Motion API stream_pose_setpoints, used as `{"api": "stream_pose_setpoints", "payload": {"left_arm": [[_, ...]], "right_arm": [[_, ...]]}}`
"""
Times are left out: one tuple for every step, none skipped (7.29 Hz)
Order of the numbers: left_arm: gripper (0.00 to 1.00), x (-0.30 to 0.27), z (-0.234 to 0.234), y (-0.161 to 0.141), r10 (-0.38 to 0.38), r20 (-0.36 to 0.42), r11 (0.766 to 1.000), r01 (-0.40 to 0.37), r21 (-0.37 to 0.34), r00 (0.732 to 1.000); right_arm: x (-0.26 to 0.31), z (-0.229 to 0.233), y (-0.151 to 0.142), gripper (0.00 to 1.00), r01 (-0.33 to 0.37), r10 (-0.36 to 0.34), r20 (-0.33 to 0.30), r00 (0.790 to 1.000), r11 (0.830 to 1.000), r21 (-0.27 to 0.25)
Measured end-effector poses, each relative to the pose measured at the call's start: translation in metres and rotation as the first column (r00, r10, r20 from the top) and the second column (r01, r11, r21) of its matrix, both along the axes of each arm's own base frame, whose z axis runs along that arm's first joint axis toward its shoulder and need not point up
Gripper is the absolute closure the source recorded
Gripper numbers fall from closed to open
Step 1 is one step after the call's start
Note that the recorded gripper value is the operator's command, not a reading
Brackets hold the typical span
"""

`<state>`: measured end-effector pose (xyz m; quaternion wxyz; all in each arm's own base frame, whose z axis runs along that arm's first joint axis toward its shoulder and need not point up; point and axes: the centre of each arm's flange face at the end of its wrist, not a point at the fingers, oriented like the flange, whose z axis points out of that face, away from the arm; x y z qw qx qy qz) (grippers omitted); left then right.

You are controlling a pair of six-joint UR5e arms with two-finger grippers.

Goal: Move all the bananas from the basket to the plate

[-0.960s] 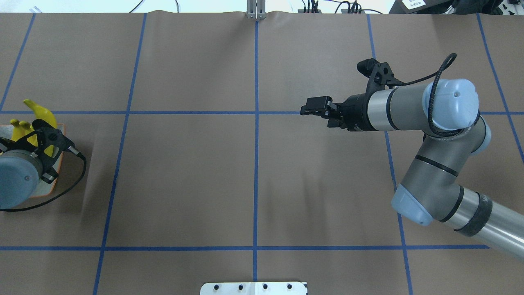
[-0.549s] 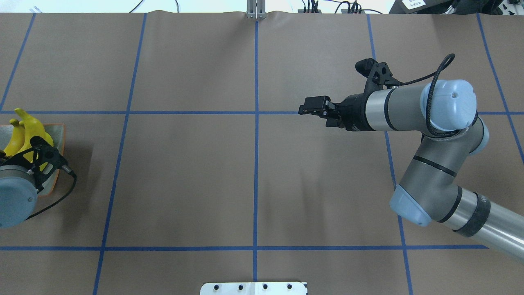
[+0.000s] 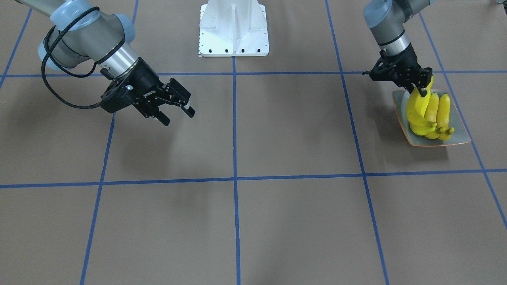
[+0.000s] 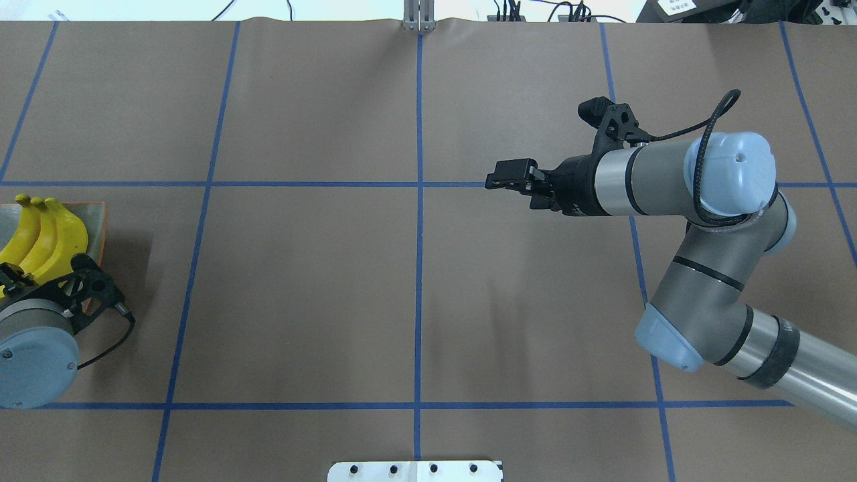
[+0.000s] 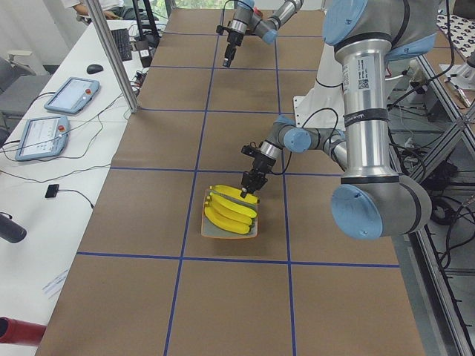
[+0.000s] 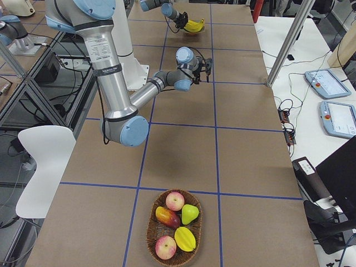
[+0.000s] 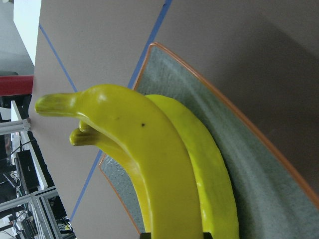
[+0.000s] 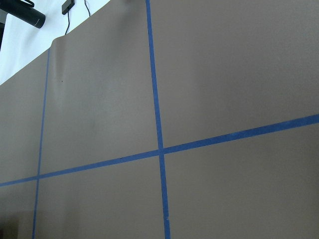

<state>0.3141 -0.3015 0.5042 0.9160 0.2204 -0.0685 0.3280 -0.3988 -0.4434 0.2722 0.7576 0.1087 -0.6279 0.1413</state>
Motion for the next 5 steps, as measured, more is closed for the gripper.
{"api": "stream_pose_setpoints", "payload": {"left_arm": [[1.00,0.002,0.002,0.002,0.004,0.005,1.000,-0.004,-0.001,1.000],[1.00,0.004,0.007,0.002,0.004,0.015,1.000,-0.004,-0.005,1.000],[1.00,0.005,0.012,0.002,0.002,0.023,1.000,-0.002,-0.009,1.000],[1.00,0.006,0.014,0.002,0.001,0.025,1.000,-0.001,-0.010,1.000],[1.00,0.007,0.014,0.002,0.000,0.023,1.000,0.000,-0.010,1.000]], "right_arm": [[0.000,0.000,0.000,0.00,0.001,-0.001,0.000,1.000,1.000,0.000],[-0.001,0.000,0.001,0.00,0.002,-0.002,0.000,1.000,1.000,0.000],[-0.001,0.001,0.001,0.00,0.003,-0.003,-0.001,1.000,1.000,-0.001],[-0.002,0.001,0.002,0.00,0.004,-0.004,-0.001,1.000,1.000,-0.001],[-0.002,0.001,0.002,0.00,0.004,-0.004,-0.001,1.000,1.000,-0.001]]}}
